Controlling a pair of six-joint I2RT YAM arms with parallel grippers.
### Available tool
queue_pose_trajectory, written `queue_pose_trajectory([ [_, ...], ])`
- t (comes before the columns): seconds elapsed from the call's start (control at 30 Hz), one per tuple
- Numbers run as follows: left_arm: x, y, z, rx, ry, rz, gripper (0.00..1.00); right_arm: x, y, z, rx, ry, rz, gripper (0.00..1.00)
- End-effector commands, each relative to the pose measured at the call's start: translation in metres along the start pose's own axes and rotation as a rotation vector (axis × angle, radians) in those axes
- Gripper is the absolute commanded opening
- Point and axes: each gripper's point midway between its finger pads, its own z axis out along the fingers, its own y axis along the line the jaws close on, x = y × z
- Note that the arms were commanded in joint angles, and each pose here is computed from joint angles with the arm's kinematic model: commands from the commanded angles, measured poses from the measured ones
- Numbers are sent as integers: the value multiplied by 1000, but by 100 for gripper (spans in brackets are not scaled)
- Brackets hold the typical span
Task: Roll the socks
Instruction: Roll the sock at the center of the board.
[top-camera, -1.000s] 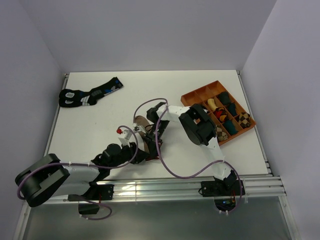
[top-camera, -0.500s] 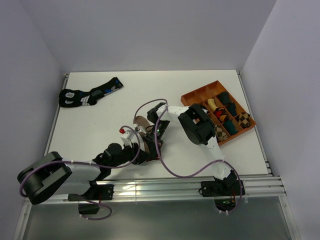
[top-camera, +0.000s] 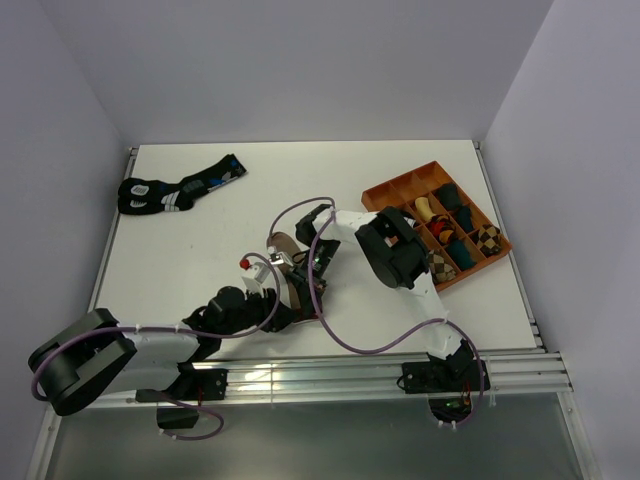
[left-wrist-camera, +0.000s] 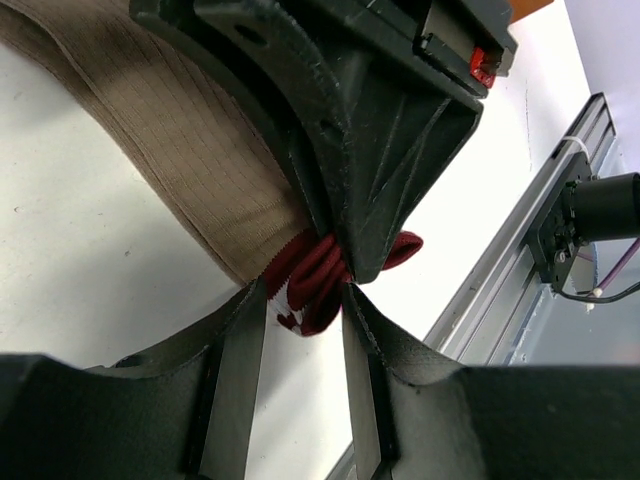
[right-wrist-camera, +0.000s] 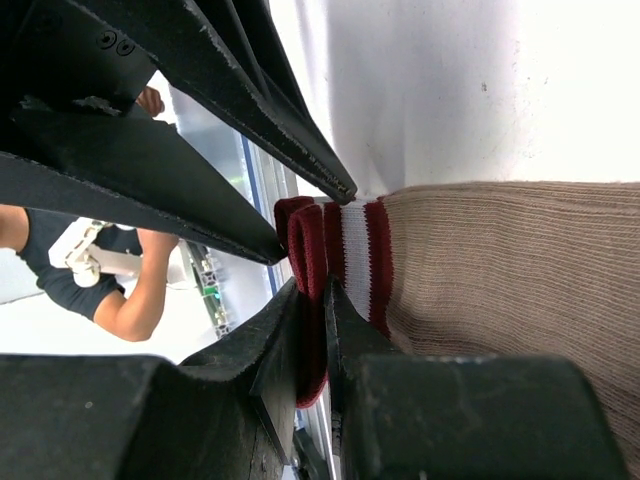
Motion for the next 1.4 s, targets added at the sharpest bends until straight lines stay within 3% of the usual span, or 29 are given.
queue_pose_trajectory([
  [0.0,-12,-16,4,53,-19,45,41,-7,5,-5,-23,-18,-10,19],
  [1.37,-15,-17,12,26,21,55,37,-6,-5,-8,-17,-33,14,18],
])
